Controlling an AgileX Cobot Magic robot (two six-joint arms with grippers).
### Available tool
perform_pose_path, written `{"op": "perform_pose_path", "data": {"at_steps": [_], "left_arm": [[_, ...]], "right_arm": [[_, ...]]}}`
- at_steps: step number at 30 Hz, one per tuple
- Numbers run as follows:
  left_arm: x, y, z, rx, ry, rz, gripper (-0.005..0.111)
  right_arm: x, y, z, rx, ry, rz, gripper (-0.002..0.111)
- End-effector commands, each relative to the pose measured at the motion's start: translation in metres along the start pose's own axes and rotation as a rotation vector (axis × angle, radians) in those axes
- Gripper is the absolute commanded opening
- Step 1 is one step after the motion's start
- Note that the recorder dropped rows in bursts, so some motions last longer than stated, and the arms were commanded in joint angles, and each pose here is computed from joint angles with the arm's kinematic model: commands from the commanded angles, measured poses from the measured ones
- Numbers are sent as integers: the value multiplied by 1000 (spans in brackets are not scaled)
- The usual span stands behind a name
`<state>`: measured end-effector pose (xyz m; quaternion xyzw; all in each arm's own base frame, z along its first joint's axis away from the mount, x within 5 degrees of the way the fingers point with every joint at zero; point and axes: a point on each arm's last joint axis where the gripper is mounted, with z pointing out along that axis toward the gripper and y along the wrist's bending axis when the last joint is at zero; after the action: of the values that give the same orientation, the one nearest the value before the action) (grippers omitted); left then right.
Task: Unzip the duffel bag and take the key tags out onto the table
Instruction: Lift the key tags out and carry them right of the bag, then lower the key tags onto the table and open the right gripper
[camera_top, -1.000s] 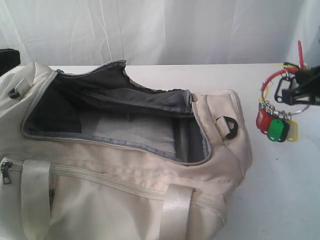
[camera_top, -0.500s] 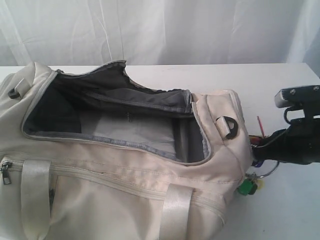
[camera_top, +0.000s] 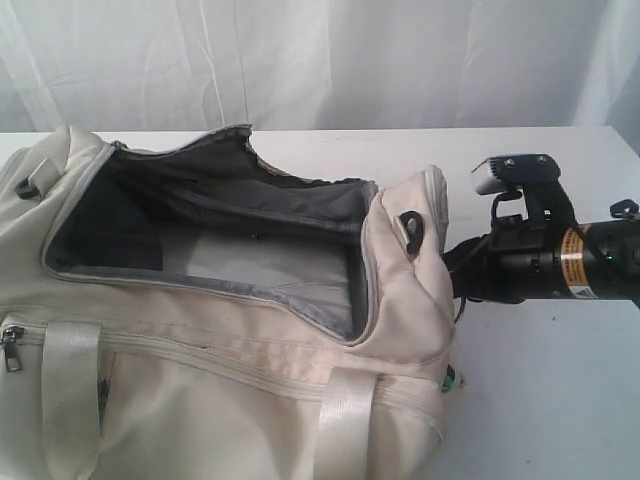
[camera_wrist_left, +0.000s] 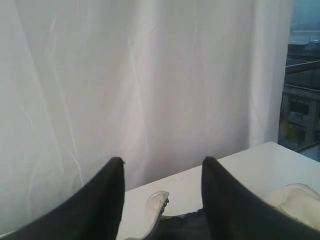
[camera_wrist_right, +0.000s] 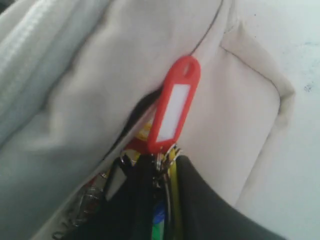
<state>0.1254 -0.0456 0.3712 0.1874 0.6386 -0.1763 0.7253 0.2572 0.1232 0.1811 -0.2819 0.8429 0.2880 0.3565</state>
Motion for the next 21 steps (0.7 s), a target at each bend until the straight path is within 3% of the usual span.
{"op": "perform_pose_path", "data": {"at_steps": [1, 12, 21], "left_arm": [[-1, -4, -2, 30, -9, -8, 52], [0, -5, -2, 48, -3, -22, 51], [0, -5, -2, 46, -2, -21, 51]], "right_arm": [[-9, 13, 9, -62, -19, -32, 0], [-17, 52, 48, -220, 24, -119, 0], [-33, 62, 57, -245, -5, -158, 0]]}}
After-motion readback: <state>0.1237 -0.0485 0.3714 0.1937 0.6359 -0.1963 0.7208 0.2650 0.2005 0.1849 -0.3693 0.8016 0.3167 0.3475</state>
